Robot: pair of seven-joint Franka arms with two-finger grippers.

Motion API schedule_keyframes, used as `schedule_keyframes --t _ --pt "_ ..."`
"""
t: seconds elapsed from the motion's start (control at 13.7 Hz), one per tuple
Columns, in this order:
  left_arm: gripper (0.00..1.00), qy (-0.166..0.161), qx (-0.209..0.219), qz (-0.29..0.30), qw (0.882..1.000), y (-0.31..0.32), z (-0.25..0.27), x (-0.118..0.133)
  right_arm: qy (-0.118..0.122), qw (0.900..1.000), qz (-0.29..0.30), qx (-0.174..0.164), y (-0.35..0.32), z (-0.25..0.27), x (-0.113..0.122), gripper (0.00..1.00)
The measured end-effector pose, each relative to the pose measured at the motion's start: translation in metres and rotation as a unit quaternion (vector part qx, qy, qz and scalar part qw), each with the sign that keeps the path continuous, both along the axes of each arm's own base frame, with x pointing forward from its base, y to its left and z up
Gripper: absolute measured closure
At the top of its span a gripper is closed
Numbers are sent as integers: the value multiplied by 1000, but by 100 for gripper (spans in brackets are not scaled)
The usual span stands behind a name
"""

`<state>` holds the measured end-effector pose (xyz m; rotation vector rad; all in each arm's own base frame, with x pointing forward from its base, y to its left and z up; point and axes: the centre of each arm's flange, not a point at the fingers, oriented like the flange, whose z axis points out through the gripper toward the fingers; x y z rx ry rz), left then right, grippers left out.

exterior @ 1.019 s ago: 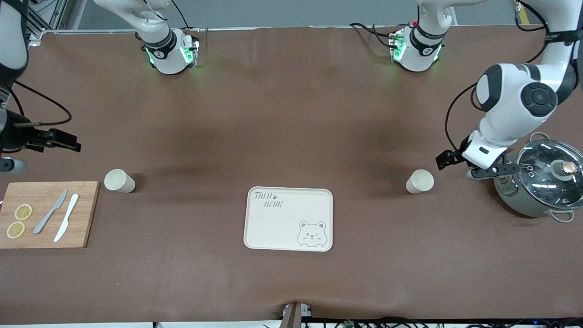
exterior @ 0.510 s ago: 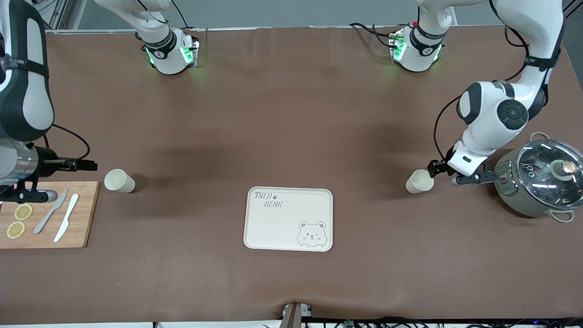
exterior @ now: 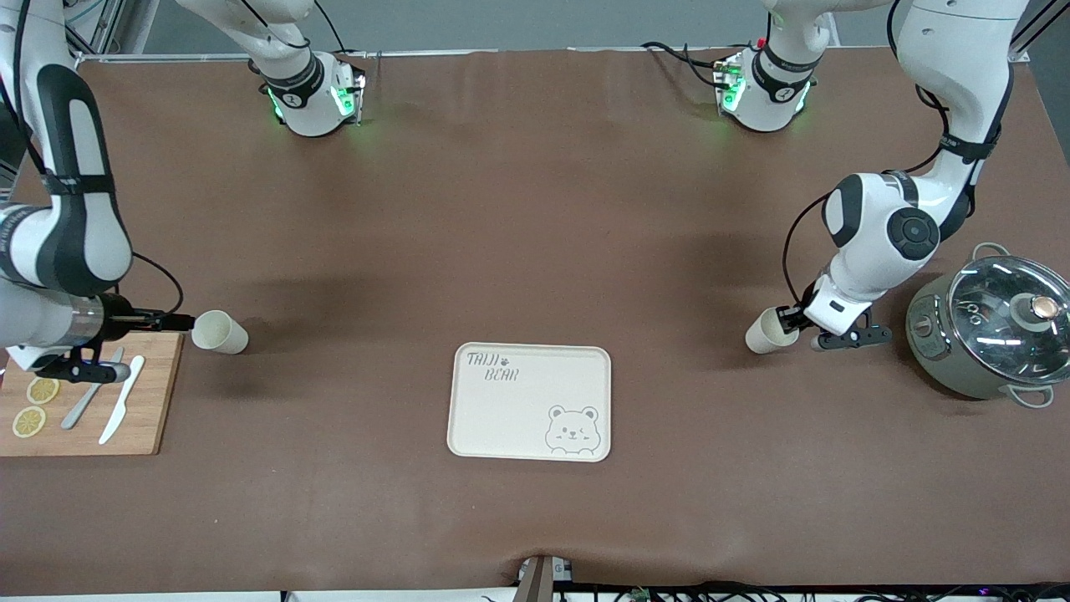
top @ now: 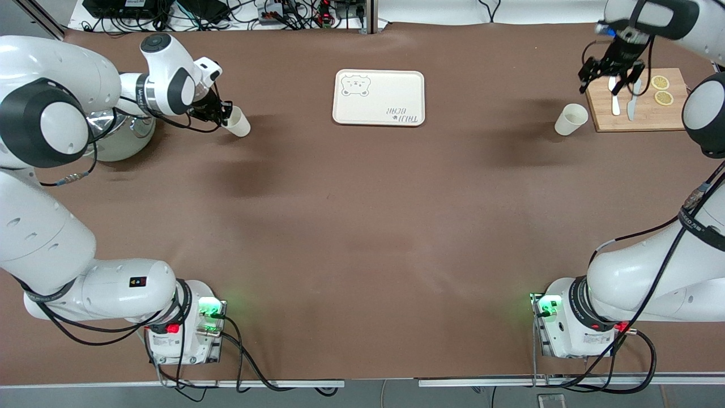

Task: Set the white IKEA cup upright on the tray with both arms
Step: 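Grasp the nearer white cup with each gripper around its side, then carry the cups toward the bear tray with both grippers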

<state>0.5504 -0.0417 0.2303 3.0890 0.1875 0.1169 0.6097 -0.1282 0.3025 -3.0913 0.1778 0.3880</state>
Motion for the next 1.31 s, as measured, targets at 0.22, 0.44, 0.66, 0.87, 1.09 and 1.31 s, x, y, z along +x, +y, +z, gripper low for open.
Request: schedule_keyframes --t 0.22,0.44,0.66,0.87,1.09,1.31 --pt "95 -5 -2 -1 1000 -4 5 3 3 1000 -7 1 -9 -34 -19 0" --pt "96 -6 -3 6 1000 -4 6 4 5 1000 -8 3 -14 -40 -25 0" --pt "96 -15 -9 21 1000 -16 13 10 -4 1000 -11 5 -13 -53 -27 15" --pt "96 -28 -15 25 999 -29 25 19 -5 1000 -19 12 -12 -73 -26 33" --pt "96 -35 -23 44 998 -42 35 26 -3 1000 -20 13 -12 -78 -27 68" --pt "96 -28 -31 55 998 -73 51 34 -7 1000 -20 13 -12 -74 -24 97"
